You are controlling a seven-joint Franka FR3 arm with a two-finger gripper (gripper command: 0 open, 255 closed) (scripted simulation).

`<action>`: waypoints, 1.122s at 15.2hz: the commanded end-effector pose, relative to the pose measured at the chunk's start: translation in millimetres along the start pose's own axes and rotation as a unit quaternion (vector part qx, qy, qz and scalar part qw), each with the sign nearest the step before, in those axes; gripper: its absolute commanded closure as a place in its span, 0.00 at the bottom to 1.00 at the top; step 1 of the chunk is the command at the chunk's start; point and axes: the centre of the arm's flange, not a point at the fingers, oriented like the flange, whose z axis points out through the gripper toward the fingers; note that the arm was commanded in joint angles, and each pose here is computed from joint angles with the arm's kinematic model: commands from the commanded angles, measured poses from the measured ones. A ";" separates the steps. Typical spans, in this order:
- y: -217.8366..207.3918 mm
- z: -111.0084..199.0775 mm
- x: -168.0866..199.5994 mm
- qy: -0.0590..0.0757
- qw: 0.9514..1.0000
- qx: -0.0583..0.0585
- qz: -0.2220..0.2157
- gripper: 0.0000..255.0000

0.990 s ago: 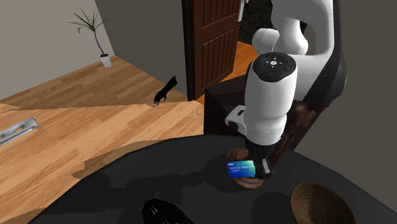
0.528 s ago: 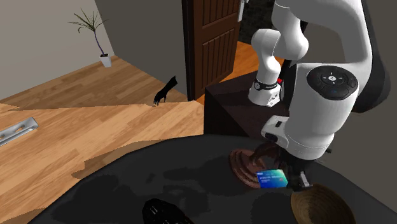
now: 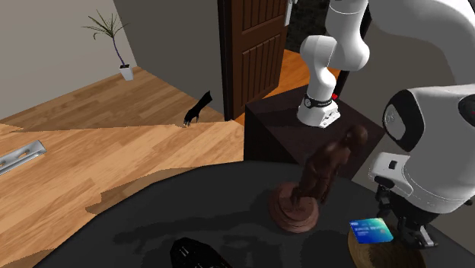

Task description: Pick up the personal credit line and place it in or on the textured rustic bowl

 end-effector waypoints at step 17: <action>-27.0 76.8 -53.9 0.000 1.000 0.000 0.001 1.00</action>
